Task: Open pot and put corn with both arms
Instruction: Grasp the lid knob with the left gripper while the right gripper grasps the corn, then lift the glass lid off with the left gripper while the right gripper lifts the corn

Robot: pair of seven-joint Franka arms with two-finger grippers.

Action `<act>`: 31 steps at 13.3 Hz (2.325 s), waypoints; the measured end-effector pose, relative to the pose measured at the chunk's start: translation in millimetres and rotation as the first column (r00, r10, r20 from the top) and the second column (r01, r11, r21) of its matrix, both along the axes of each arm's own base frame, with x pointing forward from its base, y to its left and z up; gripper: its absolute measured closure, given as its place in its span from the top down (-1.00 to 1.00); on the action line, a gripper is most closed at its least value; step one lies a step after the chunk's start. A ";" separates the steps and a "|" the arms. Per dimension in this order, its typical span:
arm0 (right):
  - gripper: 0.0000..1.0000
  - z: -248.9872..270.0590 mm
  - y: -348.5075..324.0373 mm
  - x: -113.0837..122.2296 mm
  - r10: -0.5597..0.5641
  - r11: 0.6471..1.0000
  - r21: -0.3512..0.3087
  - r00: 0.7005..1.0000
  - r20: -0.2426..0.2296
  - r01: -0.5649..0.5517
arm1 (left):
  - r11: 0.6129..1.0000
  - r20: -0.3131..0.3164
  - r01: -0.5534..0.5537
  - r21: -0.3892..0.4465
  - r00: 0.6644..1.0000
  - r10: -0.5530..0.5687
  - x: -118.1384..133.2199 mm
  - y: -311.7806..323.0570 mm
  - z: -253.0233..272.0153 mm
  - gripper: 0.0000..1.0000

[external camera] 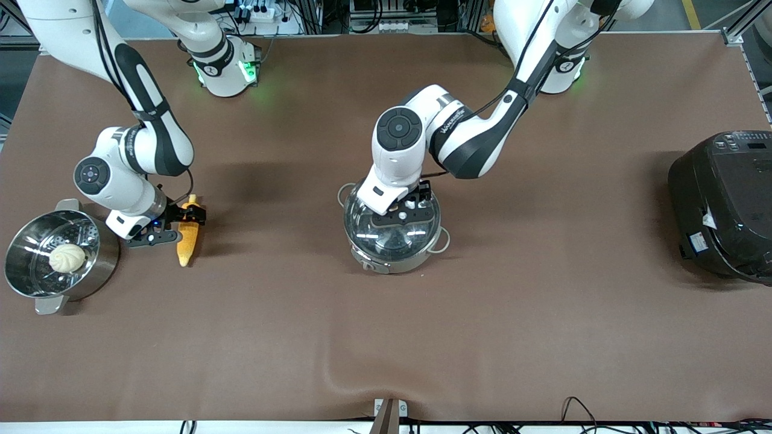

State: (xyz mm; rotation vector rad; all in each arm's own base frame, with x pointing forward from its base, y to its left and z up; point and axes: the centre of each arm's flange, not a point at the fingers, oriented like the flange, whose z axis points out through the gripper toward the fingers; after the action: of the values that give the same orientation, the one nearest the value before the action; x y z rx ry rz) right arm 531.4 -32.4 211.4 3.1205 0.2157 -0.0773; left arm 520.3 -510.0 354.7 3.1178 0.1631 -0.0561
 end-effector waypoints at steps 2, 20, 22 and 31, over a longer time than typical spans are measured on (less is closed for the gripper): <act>0.98 -11.4 -2.5 -0.8 -0.011 1.000 -0.002 1.000 0.005 0.011 | 1.000 0.002 -0.001 -0.001 1.000 0.001 0.5 -0.1 1.1 0.85; -0.99 139.1 71.9 52.7 -0.117 0.993 0.004 0.987 -0.111 0.118 | 1.000 0.022 -0.017 -0.020 1.000 0.017 0.2 -7.6 -1.8 0.00; -0.99 169.7 74.8 61.6 -0.115 0.993 0.003 0.984 -0.134 0.117 | 1.000 0.024 -0.021 -0.019 0.999 0.022 2.1 -5.5 6.6 0.00; -1.00 262.4 201.1 64.7 -0.011 0.998 0.059 0.998 -0.060 0.014 | 0.999 0.057 0.040 0.025 0.998 -0.041 60.3 253.8 223.6 0.00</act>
State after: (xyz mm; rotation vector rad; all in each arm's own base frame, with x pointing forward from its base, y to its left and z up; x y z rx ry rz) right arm 596.1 168.7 473.8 3.1819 0.2030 -0.1674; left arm 580.6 -256.2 578.3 3.1424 0.1007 0.0346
